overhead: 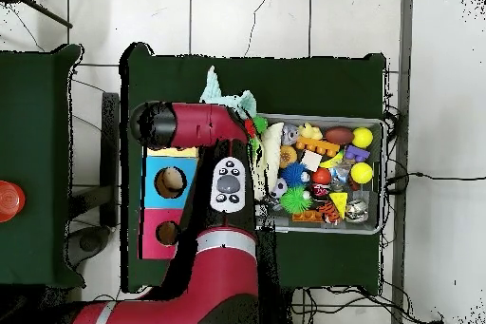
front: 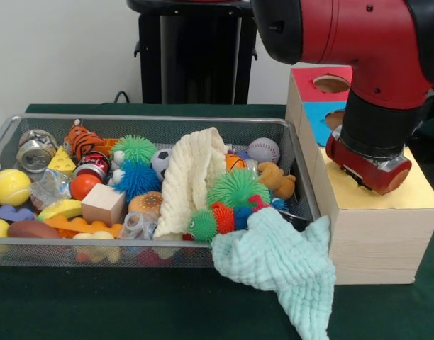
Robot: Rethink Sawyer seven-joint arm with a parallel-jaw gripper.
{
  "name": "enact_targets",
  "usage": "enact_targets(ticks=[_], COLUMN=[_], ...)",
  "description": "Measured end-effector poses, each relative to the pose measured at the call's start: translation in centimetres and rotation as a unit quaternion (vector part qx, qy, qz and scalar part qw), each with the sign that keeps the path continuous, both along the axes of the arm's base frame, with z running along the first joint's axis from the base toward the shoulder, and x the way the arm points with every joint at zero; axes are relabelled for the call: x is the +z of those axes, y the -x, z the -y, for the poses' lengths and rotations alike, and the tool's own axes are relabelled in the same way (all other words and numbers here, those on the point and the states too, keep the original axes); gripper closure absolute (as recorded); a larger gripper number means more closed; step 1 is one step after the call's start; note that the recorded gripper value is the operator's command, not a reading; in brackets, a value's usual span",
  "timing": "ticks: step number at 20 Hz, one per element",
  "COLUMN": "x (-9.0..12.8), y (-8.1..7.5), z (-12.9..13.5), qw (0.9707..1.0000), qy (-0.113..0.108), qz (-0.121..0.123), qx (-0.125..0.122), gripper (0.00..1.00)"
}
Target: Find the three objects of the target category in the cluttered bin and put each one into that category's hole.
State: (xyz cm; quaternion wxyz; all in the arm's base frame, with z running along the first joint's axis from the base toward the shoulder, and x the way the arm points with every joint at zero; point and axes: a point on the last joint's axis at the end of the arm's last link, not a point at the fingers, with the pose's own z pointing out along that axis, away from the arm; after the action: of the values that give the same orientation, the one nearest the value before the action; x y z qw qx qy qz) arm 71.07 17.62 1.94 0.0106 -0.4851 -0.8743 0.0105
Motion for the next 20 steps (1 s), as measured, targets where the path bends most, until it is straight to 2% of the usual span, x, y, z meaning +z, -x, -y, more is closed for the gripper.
enact_targets(ticks=[9, 13, 20], x=[0.1, 0.7, 3.6], y=[0.3, 0.6, 1.1], z=[0.0, -0.4, -1.4], qw=[1.0000, 0.9999, 0.9991], qy=[0.000, 0.004, 0.006], qz=[-0.003, -0.015, -0.040], qx=[0.000, 0.004, 0.011], gripper=[1.00, 1.00, 1.00])
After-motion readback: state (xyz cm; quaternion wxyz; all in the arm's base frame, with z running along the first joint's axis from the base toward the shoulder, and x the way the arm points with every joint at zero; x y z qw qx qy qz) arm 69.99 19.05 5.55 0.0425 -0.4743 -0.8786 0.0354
